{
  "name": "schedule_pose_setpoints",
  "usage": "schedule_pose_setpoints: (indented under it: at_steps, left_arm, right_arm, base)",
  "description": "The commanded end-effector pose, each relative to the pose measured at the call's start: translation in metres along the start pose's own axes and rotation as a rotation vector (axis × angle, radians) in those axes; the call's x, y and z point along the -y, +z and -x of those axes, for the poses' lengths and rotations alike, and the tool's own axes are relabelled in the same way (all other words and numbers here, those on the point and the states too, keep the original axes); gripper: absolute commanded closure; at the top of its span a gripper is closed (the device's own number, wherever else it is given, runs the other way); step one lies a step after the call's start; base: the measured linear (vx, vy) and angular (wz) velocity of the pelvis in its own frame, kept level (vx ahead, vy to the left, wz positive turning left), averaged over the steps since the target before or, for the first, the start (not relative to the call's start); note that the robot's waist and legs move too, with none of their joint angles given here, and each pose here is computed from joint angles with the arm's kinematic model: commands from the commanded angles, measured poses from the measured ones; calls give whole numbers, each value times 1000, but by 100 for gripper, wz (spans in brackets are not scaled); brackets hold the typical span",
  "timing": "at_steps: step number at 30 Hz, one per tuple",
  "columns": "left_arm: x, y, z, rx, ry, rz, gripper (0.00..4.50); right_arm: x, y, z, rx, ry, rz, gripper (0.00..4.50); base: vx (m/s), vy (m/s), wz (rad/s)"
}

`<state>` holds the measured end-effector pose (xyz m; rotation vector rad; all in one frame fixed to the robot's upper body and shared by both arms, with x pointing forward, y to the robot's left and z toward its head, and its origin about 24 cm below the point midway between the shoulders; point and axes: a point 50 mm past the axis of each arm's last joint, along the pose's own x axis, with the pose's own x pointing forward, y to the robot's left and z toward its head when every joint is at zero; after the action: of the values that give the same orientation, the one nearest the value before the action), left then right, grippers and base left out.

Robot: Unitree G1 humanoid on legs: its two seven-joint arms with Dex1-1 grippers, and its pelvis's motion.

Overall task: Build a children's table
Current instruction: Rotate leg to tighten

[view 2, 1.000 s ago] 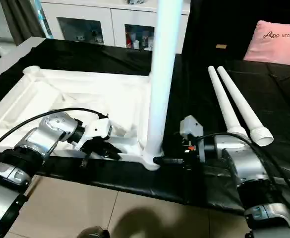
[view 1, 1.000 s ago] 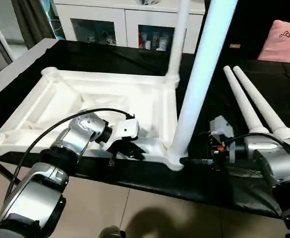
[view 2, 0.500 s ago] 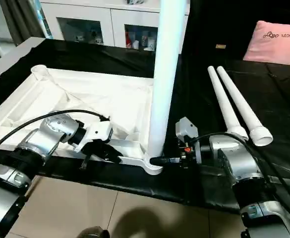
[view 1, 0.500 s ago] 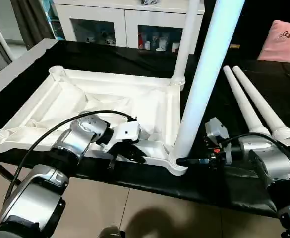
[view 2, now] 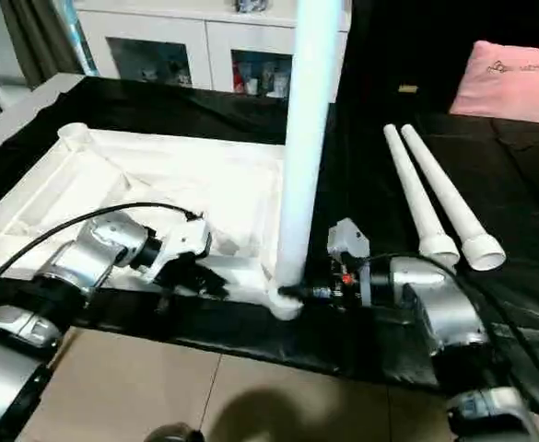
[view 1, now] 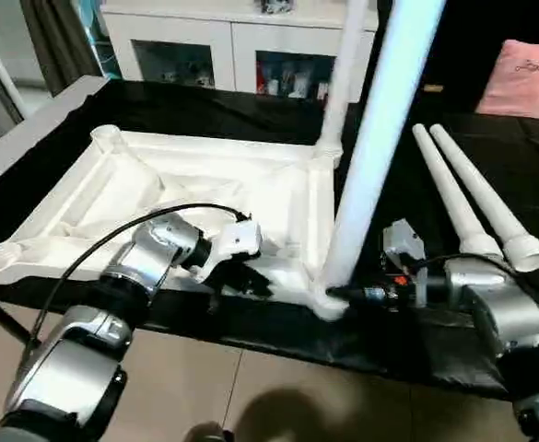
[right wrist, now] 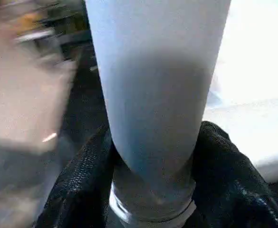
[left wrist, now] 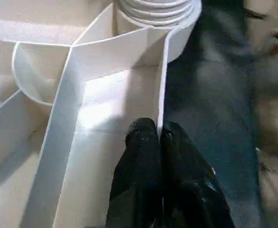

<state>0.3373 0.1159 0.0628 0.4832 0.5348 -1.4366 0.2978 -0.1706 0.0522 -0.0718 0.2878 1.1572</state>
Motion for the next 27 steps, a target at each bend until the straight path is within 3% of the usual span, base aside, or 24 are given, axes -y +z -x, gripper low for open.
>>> schedule_pose_setpoints:
  at_steps: [1,5,8,12,16,17,18,21,22,27]
  left_arm:
    - [-18,21,-4,67,213,59,450]
    - [-32,34,-13,114,430,172,450]
    - [-36,49,-22,186,525,227,450]
    - [-38,63,-30,227,585,231,450]
    - [-37,66,-33,218,570,193,450]
    - [-37,66,-34,214,563,177,450]
    - [-36,66,-35,210,553,160,450]
    - [-35,66,-36,210,536,144,450]
    - [-33,67,-37,214,521,125,450]
    - [-33,68,-38,219,508,99,450]
  right_arm:
    - [0,-7,-25,14,-115,-71,245]
    - [11,-10,-48,45,-395,-167,246]
    - [11,-15,-62,26,-529,-205,248]
    - [10,-16,-73,2,-630,-208,248]
    - [13,-11,-74,70,-682,-279,248]
    - [13,-10,-74,92,-693,-305,195]
    - [14,-10,-73,99,-722,-308,182]
    - [14,-9,-72,106,-724,-299,175]
    - [15,-7,-69,121,-741,-260,161]
    - [16,-1,-57,175,-760,-251,109]
  base:
    - [0,0,0]
    - [0,0,0]
    - [0,0,0]
    - [0,0,0]
    - [0,0,0]
    - [0,0,0]
    - [0,0,0]
    - [0,0,0]
    - [0,0,0]
    - [0,0,0]
